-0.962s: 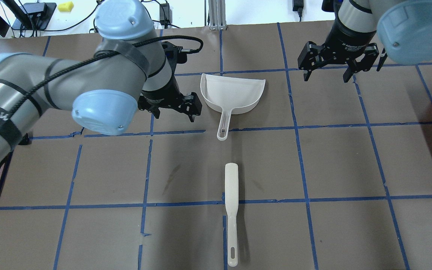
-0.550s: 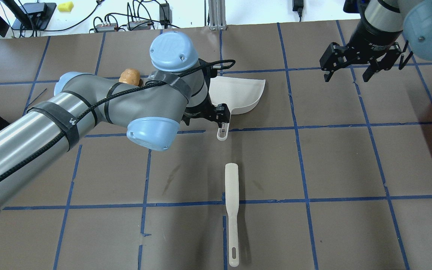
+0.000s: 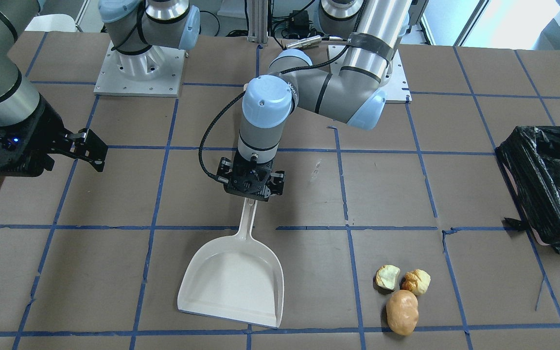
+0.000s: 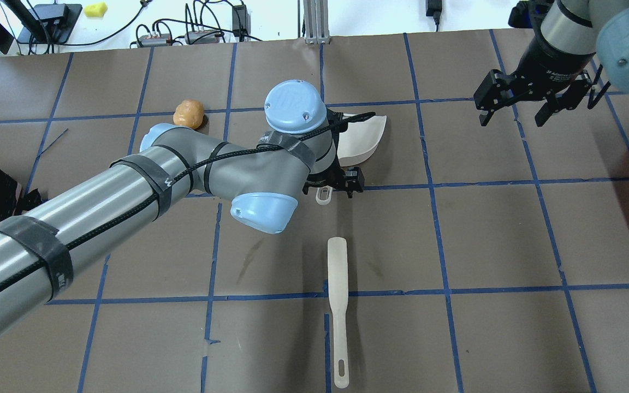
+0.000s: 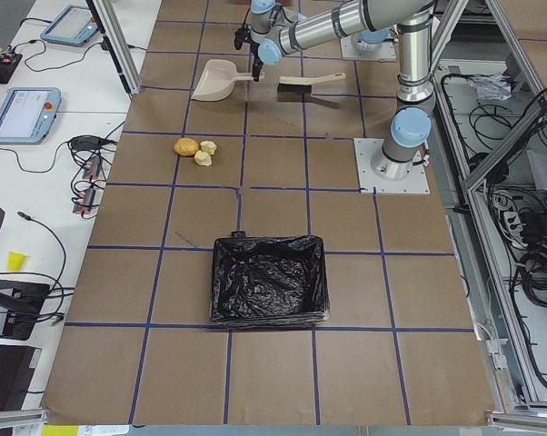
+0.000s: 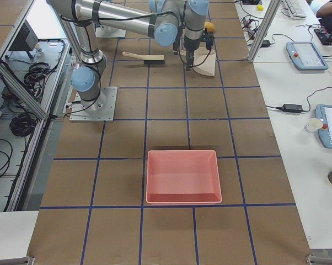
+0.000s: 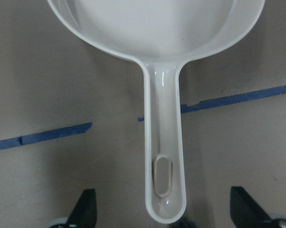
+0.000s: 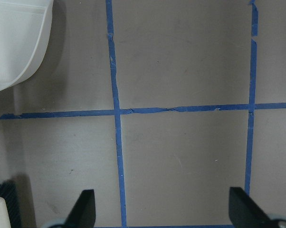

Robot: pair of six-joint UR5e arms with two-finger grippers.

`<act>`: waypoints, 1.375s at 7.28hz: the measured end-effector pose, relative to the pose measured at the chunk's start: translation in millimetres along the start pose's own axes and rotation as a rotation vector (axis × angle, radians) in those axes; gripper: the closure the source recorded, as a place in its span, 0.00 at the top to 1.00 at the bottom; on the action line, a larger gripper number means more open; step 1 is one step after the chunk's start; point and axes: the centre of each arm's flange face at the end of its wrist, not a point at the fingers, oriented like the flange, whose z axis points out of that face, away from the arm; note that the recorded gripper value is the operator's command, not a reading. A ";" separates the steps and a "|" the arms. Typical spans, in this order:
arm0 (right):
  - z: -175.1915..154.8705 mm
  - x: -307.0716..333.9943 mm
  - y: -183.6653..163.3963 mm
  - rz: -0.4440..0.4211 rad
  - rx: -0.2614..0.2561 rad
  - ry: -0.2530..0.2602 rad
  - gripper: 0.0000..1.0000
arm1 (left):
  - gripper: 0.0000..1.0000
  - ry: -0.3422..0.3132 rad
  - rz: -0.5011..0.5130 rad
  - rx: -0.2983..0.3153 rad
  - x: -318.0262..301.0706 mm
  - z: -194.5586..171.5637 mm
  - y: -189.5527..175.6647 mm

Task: Sweep and dump trash in nearest bin
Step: 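Lower the left gripper onto the dustpan handle and close it, then lift the dustpan with the left gripper while the right gripper moves toward the brush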

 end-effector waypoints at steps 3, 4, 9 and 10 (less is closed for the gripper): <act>-0.5 0.1 0.3 0.002 0.001 -0.004 1.00 | 0.49 -0.009 0.057 0.008 3.2 5.7 0.8; -0.5 0.0 0.4 0.003 0.001 -0.005 1.00 | 0.20 -0.011 0.066 0.011 2.6 4.2 0.7; -0.9 -0.9 0.8 0.004 0.002 -0.008 1.00 | 0.10 -0.011 0.089 0.042 -2.5 -11.4 -7.7; -3.0 -4.7 3.0 -0.001 0.007 -0.016 1.00 | 0.10 -0.010 0.085 0.066 -10.6 -26.6 -12.7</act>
